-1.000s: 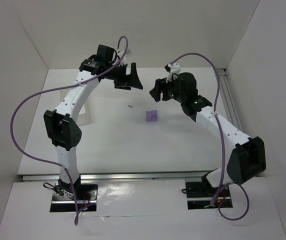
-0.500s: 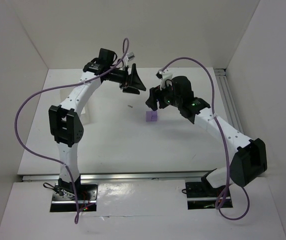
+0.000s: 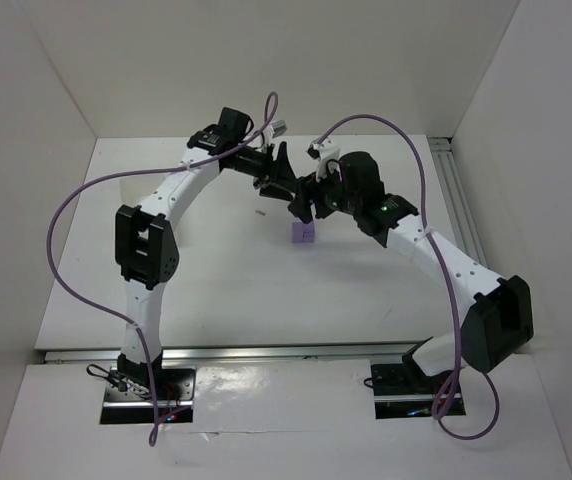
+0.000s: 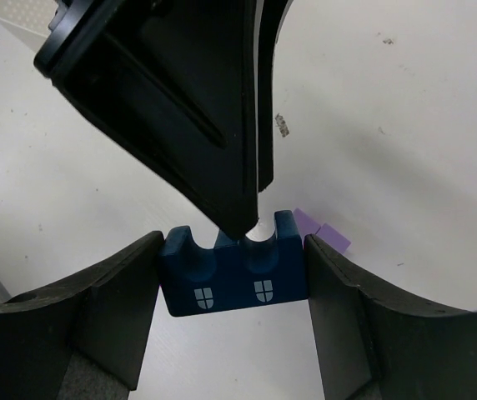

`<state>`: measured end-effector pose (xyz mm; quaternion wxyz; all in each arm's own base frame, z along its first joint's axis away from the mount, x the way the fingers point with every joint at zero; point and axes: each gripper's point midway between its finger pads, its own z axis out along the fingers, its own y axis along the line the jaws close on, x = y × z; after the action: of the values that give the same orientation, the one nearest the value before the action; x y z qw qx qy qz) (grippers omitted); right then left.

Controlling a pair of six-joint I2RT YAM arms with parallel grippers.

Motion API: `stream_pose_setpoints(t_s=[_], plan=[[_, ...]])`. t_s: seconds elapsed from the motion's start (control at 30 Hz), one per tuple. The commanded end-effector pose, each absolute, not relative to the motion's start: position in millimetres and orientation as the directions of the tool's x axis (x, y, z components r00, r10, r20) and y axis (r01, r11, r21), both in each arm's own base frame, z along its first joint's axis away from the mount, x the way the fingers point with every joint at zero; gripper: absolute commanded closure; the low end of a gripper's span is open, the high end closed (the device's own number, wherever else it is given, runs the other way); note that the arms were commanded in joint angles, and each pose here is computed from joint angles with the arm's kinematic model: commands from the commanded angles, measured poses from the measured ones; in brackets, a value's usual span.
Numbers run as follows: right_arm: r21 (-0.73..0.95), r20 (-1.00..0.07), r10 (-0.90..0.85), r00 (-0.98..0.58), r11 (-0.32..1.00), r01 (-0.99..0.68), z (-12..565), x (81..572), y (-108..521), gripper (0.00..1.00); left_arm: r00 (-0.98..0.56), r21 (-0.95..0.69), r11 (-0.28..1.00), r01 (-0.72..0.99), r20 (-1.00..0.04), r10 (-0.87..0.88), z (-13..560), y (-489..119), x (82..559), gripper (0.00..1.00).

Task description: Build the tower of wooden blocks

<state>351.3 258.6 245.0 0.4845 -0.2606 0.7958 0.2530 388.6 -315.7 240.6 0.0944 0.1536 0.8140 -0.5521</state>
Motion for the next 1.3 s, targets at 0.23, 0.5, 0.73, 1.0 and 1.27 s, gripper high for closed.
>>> stream_pose_setpoints(t_s=[0.23, 0.5, 0.73, 1.0, 1.27], plan=[[0.114, -0.932, -0.159, -0.326, 0.724, -0.68, 271, 359, 269, 0.53, -0.885, -0.865, 0.215, 0.453, -0.407, 0.225, 266, -325, 364, 0.24], [0.105, -0.925, -0.171, -0.339, 0.743, -0.661, 262, 364, 270, 0.53, -0.868, -0.859, 0.186, 0.478, -0.428, 0.252, 268, -325, 351, 0.39], [0.087, -0.92, -0.188, -0.343, 0.756, -0.649, 257, 368, 270, 0.53, -0.866, -0.857, 0.187, 0.479, -0.427, 0.26, 266, -324, 349, 0.64], [0.059, -0.918, -0.198, -0.344, 0.788, -0.613, 258, 371, 269, 0.21, -0.89, -0.857, 0.253, 0.448, -0.401, 0.219, 263, -317, 361, 0.97], [0.025, -0.927, -0.186, -0.326, 0.836, -0.548, 283, 362, 244, 0.0, -0.916, -0.805, 0.446, 0.39, -0.389, 0.099, 251, -284, 392, 1.0]])
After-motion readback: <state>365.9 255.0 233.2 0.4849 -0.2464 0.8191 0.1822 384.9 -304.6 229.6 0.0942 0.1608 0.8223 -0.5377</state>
